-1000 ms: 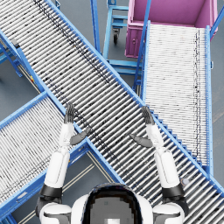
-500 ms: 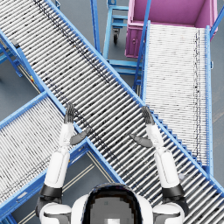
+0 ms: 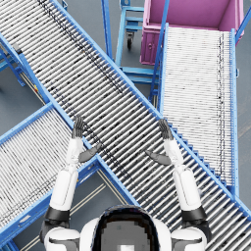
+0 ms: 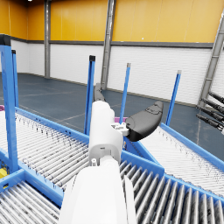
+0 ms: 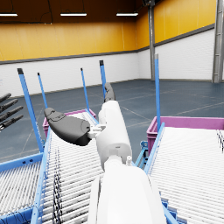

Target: Pick up the oil and place it on the left assembly line, put the cola on the right, and keep Sprite still

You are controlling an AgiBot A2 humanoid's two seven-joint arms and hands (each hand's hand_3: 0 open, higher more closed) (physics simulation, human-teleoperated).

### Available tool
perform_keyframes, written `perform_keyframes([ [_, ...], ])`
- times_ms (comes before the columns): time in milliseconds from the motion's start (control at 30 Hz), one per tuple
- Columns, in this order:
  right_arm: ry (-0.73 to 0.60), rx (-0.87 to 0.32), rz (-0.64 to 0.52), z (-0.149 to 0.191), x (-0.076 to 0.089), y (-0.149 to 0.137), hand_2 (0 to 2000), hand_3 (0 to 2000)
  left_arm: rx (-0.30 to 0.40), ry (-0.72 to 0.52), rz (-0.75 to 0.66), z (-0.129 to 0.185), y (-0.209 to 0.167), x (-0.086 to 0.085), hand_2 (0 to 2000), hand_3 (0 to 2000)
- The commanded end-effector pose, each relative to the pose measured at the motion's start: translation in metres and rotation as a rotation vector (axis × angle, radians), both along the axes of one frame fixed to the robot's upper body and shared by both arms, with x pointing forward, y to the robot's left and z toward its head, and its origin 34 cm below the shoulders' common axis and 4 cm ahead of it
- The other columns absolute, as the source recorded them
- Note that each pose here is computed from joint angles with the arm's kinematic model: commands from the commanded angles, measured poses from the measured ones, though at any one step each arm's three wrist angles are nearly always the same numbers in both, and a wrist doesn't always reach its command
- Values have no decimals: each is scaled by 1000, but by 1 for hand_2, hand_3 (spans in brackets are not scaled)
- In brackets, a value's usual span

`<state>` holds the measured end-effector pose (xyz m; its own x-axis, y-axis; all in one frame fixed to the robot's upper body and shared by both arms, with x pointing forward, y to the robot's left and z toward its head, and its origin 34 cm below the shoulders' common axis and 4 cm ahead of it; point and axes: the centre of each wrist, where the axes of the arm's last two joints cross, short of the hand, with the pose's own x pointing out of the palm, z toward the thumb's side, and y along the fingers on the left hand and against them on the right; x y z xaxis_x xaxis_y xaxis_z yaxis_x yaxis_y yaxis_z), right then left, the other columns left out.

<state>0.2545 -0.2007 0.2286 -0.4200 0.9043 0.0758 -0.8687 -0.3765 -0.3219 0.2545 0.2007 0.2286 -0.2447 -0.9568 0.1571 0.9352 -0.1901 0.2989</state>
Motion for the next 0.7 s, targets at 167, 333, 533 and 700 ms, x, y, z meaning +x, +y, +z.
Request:
perform_keyframes([
  [167, 0, 0, 0, 0, 0, 0, 0, 0, 0, 0, 0, 0, 0, 0, 0, 0],
  [333, -65, 67, -52, 10, 8, 3, 0, 0, -34, -120, -10, 18, 4, 6, 0, 0],
  [533, -228, 180, -154, 48, 13, -10, 0, 0, -101, -295, 39, 54, 20, 20, 0, 0],
  [700, -290, 223, -198, 65, 15, -20, 0, 0, -138, -377, 92, 77, 35, 23, 0, 0],
])
